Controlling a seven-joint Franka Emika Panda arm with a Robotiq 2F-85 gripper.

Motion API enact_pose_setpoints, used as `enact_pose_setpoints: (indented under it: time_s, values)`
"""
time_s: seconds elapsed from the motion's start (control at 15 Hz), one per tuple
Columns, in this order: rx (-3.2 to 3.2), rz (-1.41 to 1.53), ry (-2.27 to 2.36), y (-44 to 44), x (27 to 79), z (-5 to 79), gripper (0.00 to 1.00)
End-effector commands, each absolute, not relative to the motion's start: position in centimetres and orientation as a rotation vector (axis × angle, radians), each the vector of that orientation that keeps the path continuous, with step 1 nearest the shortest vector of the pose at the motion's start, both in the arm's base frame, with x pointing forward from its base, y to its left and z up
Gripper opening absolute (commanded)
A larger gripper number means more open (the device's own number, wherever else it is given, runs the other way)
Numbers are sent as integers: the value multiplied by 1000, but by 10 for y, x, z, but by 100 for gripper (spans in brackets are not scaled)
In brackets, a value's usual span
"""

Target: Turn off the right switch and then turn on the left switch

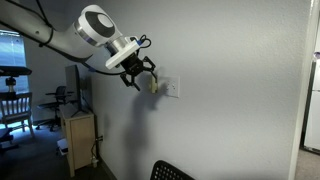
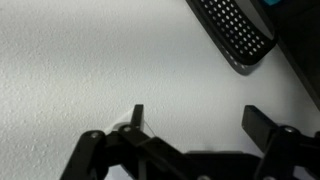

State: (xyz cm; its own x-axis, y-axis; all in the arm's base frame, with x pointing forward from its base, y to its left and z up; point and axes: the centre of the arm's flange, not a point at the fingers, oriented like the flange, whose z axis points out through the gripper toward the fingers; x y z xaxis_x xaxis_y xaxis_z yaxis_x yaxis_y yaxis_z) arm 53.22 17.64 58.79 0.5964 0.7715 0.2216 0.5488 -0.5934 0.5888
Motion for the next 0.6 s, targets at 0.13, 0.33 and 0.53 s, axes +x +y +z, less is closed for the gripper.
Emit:
enact_pose_setpoints:
  time_s: [0.13, 0.33, 0.53]
  values:
    - [2365, 640, 1047, 178, 531, 586, 100]
    - [2360, 648, 1020, 180, 517, 587, 100]
    - [2356, 714, 991, 182, 528, 591, 100]
